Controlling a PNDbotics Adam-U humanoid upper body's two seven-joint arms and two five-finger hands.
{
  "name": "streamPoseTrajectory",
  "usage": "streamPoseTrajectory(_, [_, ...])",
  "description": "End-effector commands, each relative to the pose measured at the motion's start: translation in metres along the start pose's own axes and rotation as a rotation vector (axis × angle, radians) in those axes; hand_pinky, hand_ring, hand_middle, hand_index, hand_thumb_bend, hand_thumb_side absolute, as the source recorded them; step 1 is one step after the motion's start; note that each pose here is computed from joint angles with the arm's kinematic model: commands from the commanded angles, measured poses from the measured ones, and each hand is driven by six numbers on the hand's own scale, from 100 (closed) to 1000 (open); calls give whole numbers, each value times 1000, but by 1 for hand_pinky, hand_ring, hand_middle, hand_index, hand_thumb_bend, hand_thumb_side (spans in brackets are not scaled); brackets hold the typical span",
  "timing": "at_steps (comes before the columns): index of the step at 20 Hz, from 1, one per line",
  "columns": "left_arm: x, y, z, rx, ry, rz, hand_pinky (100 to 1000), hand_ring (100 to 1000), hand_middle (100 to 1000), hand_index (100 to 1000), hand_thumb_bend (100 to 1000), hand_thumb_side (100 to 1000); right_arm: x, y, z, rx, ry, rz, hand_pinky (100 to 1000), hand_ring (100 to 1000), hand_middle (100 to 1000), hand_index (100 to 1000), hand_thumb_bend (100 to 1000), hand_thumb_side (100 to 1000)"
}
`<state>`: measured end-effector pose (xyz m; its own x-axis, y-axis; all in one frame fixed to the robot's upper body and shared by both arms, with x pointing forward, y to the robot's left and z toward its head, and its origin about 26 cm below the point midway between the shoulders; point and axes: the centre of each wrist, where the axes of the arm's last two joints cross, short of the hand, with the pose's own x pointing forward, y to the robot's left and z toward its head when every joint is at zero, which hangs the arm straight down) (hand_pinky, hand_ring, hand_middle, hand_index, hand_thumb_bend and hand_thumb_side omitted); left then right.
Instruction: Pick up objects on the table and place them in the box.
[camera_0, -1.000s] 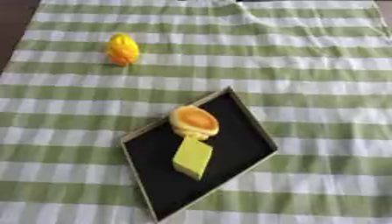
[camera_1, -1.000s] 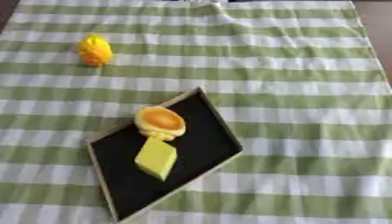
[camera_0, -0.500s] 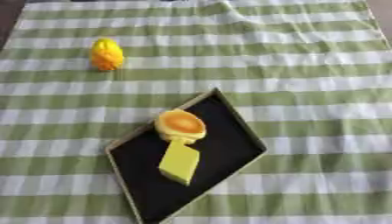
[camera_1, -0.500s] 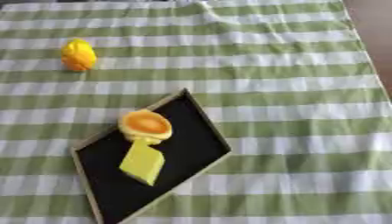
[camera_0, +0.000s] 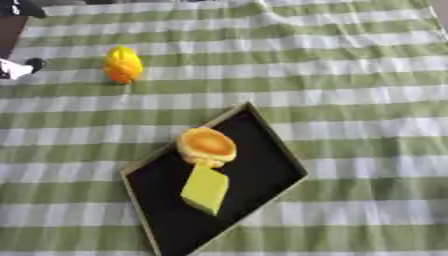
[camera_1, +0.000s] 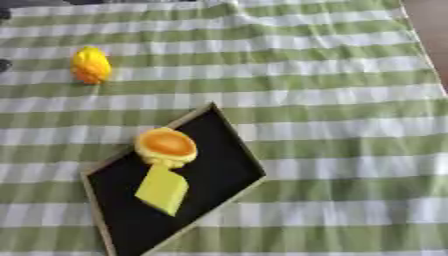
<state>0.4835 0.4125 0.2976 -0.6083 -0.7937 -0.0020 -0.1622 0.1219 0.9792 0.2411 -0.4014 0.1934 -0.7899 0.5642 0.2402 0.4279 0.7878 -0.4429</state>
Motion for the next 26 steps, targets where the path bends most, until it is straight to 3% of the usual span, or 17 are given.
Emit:
streamPoseTrajectory(1, [3,15,-6,-66,-64,-45,918,921,840,893,358,111,3,-3,-8,4,-16,-2,981,925,763,812,100,394])
streamPoseTrajectory(6, [20,8,-32,-111,-134,-18,913,918,844,901,293,106,3,-2,-9,9,-4,-7,982,925,762,809,100,410])
streamPoseTrajectory(11, [30,-7,-48,-165,-181,43,893,904,845,907,145,101,3,0,-9,15,19,-14,985,924,760,806,100,451])
streamPoseTrajectory(14, [35,-13,-53,-176,-207,75,890,902,847,911,100,216,3,1,-9,9,30,-21,986,923,758,804,100,466])
streamPoseTrajectory(20, [46,-16,-66,-189,-256,109,888,903,857,921,100,485,3,3,-10,10,51,-37,988,921,755,800,100,470])
streamPoseTrajectory(25, [51,-14,-71,-231,-278,113,894,910,859,926,100,607,3,4,-8,28,70,-41,987,918,751,798,100,470])
streamPoseTrajectory(26, [51,-11,-70,-240,-277,103,901,921,865,930,166,599,3,4,-7,33,77,-40,987,916,748,794,100,470])
